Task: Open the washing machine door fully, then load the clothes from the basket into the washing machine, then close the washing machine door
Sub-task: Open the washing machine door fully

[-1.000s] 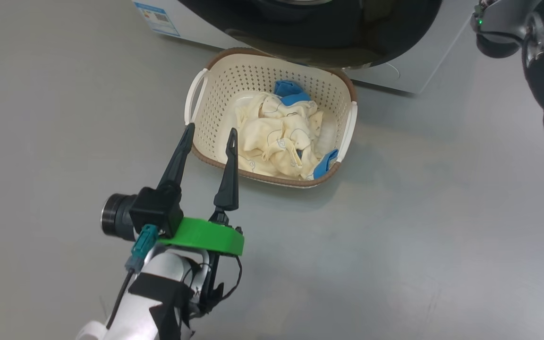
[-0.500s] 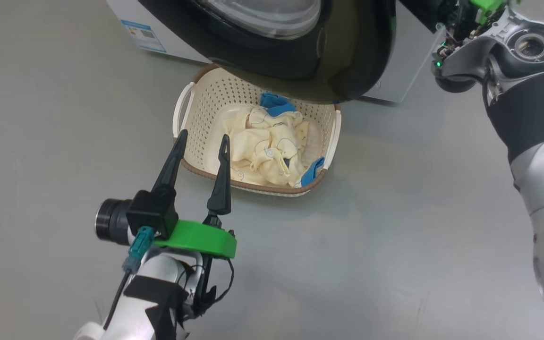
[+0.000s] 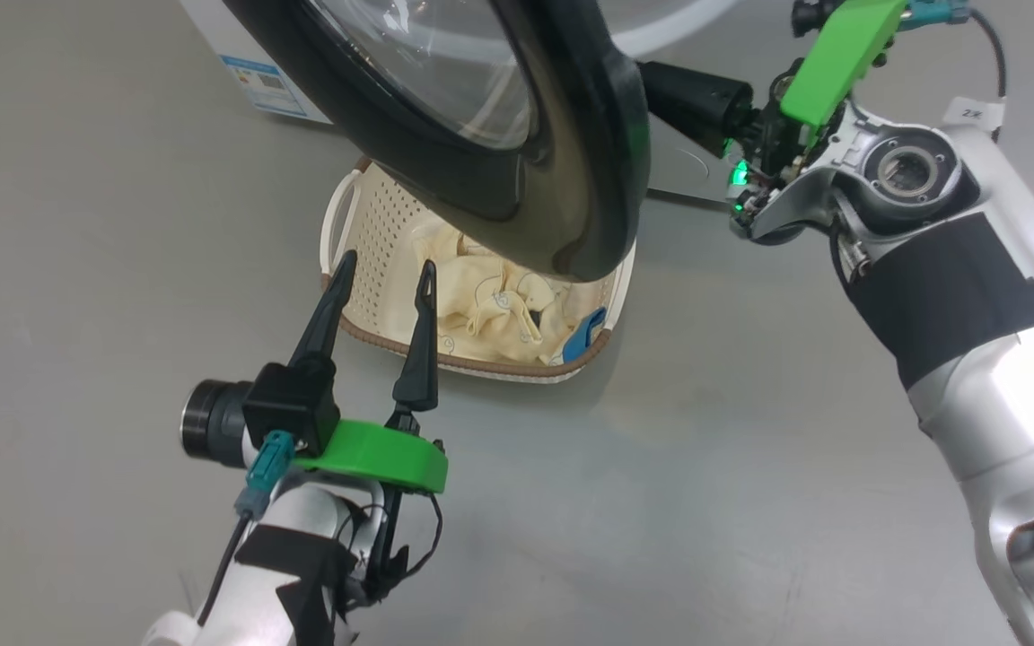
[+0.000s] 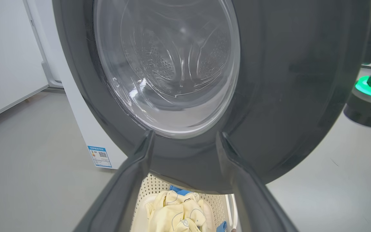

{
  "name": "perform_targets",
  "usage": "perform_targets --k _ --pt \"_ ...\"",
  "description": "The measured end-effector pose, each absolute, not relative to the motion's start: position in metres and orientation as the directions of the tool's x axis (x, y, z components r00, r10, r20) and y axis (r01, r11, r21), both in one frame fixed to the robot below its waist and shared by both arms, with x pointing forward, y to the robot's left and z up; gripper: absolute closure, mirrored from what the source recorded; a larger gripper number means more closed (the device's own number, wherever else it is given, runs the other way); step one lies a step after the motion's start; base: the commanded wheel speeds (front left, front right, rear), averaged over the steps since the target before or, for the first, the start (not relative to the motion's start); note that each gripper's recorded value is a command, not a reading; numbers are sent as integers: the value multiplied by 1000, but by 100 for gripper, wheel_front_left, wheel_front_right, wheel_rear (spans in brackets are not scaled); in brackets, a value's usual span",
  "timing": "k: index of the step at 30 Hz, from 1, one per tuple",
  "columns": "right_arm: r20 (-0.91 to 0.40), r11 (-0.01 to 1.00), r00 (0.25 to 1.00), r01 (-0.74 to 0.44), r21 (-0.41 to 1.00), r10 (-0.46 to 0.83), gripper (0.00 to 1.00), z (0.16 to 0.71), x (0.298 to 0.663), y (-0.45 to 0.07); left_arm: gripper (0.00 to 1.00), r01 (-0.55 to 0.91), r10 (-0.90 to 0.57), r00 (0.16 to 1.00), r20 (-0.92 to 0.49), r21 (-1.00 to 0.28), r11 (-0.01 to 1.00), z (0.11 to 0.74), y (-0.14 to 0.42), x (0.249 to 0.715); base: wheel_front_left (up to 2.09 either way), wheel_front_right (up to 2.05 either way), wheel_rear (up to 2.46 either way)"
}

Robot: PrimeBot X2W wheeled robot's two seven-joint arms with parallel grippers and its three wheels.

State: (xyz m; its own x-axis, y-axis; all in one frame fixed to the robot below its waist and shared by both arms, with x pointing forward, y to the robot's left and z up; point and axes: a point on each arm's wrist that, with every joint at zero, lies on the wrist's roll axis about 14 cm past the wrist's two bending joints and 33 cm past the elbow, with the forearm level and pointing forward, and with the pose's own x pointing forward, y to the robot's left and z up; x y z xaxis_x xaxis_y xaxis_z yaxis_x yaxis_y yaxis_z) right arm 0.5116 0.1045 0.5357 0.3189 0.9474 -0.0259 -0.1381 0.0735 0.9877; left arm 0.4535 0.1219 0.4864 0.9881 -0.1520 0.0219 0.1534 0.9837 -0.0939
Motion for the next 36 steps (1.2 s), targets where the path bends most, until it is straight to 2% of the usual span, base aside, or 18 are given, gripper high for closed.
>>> perform_targets --k 11,24,31,34,36 --pt "17 13 196 -151 988 981 100 543 468 134 0 162 -160 987 23 -95 982 487 120 453 0 0 0" --pt "31 -12 143 -131 991 989 100 543 445 150 0 163 -162 987 24 -95 982 488 120 452 0 0 0" --pt "51 -26 219 -116 993 974 100 547 455 146 0 167 -165 986 27 -87 982 489 119 452 0 0 0" --pt "64 -33 286 -114 993 956 100 551 466 138 0 168 -166 986 29 -88 982 490 118 452 0 0 0" --pt "82 -44 356 -114 993 931 100 557 480 128 0 167 -165 986 29 -89 982 490 119 452 0 0 0"
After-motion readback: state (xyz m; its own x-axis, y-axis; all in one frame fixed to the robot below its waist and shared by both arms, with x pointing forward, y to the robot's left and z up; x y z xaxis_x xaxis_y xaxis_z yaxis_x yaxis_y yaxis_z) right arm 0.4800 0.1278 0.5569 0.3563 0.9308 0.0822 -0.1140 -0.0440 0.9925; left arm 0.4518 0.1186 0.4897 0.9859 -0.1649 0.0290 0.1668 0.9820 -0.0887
